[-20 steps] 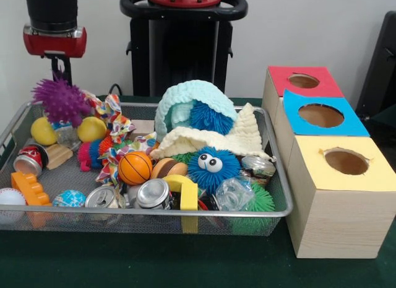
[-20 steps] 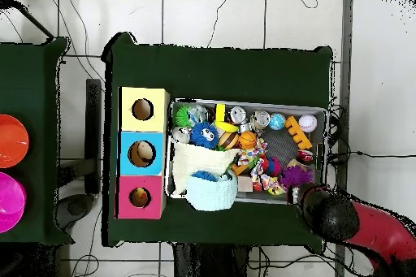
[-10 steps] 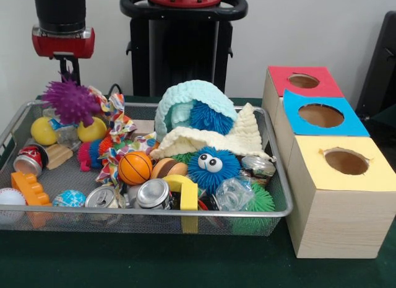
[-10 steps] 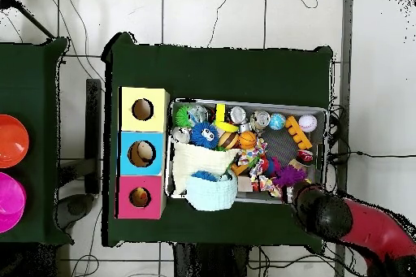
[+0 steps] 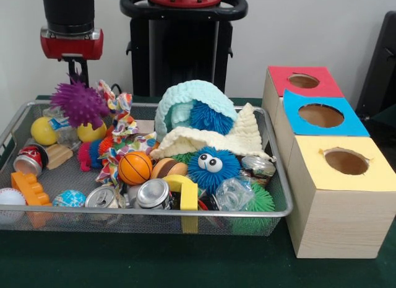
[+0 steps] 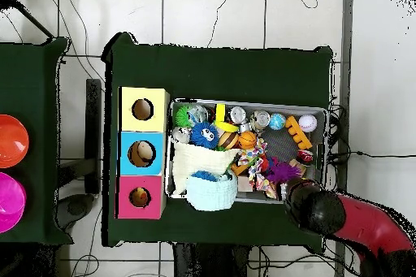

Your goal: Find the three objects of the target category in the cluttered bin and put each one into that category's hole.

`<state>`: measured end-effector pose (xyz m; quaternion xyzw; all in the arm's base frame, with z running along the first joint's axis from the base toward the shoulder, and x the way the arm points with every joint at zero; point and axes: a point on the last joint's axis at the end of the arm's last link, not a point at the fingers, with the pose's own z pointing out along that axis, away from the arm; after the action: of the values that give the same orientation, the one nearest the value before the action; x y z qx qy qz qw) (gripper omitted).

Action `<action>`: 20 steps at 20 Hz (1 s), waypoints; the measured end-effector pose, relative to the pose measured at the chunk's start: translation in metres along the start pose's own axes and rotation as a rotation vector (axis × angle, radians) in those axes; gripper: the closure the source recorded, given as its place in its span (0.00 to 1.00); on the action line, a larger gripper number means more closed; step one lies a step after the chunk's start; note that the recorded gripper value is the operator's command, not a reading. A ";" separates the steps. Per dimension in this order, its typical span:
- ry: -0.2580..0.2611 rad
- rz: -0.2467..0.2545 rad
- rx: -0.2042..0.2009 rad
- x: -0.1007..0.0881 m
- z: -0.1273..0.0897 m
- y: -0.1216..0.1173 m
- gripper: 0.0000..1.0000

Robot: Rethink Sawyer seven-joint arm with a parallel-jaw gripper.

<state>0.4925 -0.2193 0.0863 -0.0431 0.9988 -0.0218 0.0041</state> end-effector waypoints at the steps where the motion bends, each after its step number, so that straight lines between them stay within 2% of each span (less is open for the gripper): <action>1: 0.000 -0.003 -0.001 -0.001 0.000 0.002 1.00; 8: 0.003 -0.016 -0.004 -0.008 -0.001 0.010 1.00; 20: -0.009 0.004 -0.001 -0.020 -0.001 0.001 1.00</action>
<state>0.5119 -0.2165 0.0873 -0.0413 0.9989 -0.0209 0.0087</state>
